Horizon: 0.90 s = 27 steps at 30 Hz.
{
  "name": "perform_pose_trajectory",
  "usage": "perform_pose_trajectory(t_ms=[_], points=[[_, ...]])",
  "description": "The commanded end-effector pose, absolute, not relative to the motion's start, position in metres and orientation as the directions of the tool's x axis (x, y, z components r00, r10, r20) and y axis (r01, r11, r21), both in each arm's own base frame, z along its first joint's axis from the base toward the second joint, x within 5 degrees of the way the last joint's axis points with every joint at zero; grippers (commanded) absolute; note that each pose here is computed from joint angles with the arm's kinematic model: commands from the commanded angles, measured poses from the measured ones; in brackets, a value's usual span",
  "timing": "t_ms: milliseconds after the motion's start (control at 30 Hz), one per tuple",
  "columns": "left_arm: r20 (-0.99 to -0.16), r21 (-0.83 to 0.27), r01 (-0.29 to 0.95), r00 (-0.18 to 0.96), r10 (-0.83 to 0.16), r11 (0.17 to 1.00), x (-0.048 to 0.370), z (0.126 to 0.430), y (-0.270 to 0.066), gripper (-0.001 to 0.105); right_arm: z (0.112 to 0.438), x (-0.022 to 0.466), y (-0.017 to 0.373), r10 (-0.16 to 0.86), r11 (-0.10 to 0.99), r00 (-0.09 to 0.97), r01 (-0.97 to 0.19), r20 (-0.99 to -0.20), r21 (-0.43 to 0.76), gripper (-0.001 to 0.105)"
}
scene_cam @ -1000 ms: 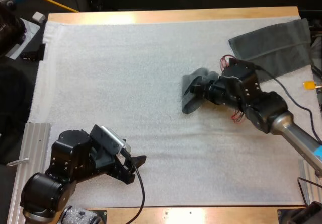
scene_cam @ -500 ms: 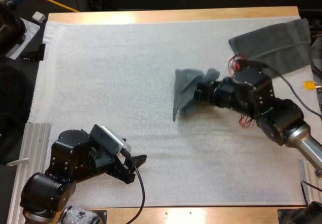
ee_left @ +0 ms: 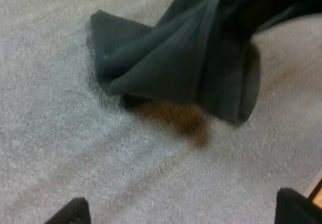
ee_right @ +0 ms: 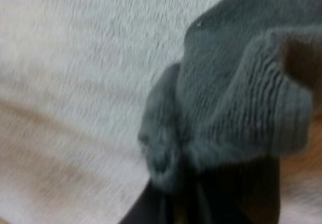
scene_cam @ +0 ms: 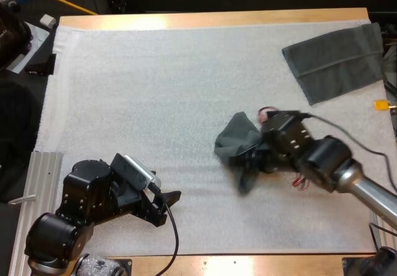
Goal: Pick towel from pile, fold and stack
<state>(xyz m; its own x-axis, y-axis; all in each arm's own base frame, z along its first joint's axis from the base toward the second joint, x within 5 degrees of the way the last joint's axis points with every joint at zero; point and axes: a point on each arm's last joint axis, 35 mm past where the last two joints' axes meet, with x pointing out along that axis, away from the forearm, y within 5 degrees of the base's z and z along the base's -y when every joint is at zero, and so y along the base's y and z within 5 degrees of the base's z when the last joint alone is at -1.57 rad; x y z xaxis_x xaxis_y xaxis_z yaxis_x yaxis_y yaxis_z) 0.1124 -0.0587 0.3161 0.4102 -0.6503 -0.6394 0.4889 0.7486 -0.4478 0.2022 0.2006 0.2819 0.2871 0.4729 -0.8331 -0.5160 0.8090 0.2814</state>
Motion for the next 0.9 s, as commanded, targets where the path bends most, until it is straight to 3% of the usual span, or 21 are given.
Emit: perform_pose_trajectory(t_ms=[0,100,167,233,333,400,667,867], points=[[-0.627,-0.454,0.498,0.411,-0.662,0.739,0.112,0.319,-0.059,0.071,0.263,0.195,0.225,0.498,0.797,0.249,-0.508,-0.83,0.326,0.0],[-0.629,-0.455,0.496,0.41,-0.661,0.74,0.113,0.319,-0.06,0.071,0.249,0.195,0.243,0.524,0.787,0.216,-0.493,-0.823,0.371,0.001],[-0.629,-0.455,0.496,0.409,-0.661,0.74,0.113,0.319,-0.06,0.071,0.242,0.196,0.253,0.552,0.769,0.192,-0.494,-0.811,0.406,0.009],[-0.624,-0.453,0.5,0.413,-0.663,0.738,0.113,0.32,-0.06,0.071,0.242,0.195,0.262,0.602,0.727,0.162,-0.515,-0.782,0.453,0.026],[-0.625,-0.454,0.501,0.411,-0.664,0.737,0.112,0.32,-0.06,0.071,0.25,0.191,0.273,0.691,0.62,0.097,-0.588,-0.716,0.519,0.066],[-0.625,-0.453,0.502,0.411,-0.664,0.737,0.112,0.32,-0.06,0.071,0.256,0.187,0.278,0.734,0.549,0.065,-0.642,-0.676,0.535,0.08],[-0.634,-0.452,0.494,0.407,-0.657,0.742,0.112,0.318,-0.059,0.071,0.26,0.182,0.266,0.647,0.617,0.134,-0.67,-0.75,0.413,0.066],[-0.642,-0.456,0.485,0.402,-0.653,0.746,0.112,0.317,-0.059,0.071,0.252,0.185,0.248,0.449,0.762,0.253,-0.61,-0.857,0.219,0.065]])
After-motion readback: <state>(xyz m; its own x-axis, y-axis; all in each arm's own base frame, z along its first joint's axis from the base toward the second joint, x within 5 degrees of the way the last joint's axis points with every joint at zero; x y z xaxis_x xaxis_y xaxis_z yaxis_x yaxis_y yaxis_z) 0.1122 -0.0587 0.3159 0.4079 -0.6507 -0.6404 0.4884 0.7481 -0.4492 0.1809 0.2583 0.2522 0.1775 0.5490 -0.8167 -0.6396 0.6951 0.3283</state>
